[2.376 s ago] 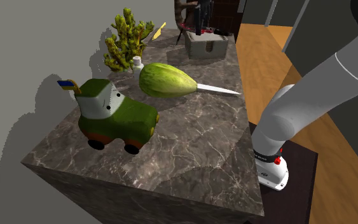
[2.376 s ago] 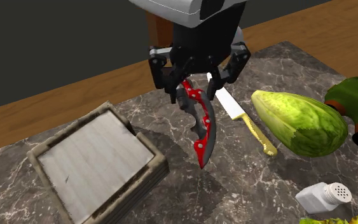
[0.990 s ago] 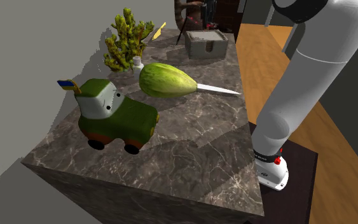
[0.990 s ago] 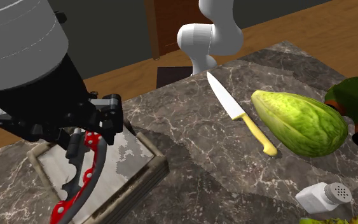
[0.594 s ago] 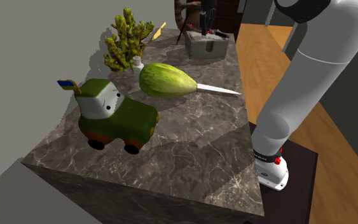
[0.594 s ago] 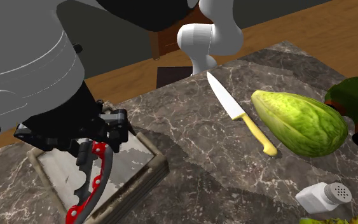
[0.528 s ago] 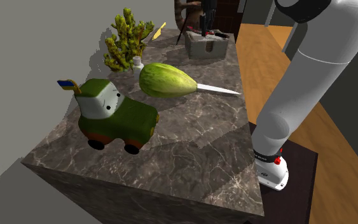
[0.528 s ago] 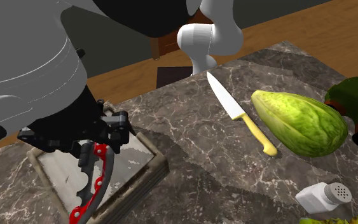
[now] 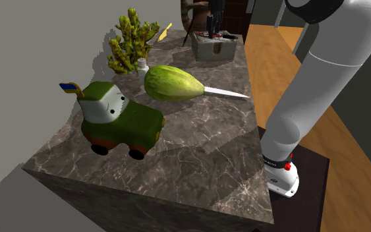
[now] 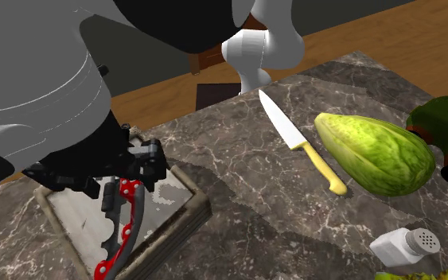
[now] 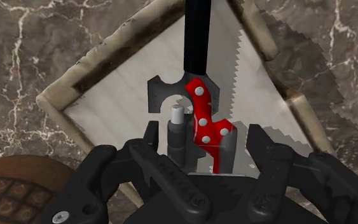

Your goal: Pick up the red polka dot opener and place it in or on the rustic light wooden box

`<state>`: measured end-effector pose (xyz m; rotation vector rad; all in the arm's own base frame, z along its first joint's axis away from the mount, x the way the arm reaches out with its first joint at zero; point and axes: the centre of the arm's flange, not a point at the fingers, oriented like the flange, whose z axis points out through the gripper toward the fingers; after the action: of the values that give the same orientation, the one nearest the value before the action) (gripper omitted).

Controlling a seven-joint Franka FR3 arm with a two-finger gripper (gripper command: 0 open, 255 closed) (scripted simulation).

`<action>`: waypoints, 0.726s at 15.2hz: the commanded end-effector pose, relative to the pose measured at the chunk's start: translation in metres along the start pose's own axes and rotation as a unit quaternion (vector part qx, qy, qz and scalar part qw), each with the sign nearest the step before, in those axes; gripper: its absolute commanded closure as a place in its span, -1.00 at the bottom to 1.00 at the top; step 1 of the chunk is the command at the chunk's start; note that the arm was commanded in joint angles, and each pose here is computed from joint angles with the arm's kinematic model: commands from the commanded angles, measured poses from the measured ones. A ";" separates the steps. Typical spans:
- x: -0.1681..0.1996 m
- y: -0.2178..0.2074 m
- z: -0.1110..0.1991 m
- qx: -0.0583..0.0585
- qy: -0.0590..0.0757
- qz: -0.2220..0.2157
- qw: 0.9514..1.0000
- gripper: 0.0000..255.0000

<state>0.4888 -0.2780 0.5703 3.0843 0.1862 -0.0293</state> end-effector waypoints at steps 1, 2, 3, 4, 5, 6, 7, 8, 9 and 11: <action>0.000 0.000 0.000 0.000 0.000 0.000 1.000 -1.00; 0.000 0.000 0.000 0.000 0.000 0.000 1.000 -1.00; 0.000 0.000 0.000 0.000 0.000 0.000 1.000 -1.00; 0.000 0.000 0.000 0.000 0.000 0.000 1.000 -1.00; 0.000 0.000 0.000 0.000 0.000 0.000 1.000 -1.00; 0.000 0.000 -0.013 0.000 0.000 0.000 1.000 -1.00; 0.000 0.000 -0.026 0.000 0.000 0.000 1.000 -1.00; 0.000 0.000 -0.040 0.000 0.000 0.000 1.000 -1.00; 0.000 0.000 -0.050 0.000 0.000 0.000 1.000 -1.00; 0.000 0.000 -0.050 0.000 0.000 0.000 1.000 -1.00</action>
<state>0.4895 -0.2757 0.6183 3.0839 0.1861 -0.0279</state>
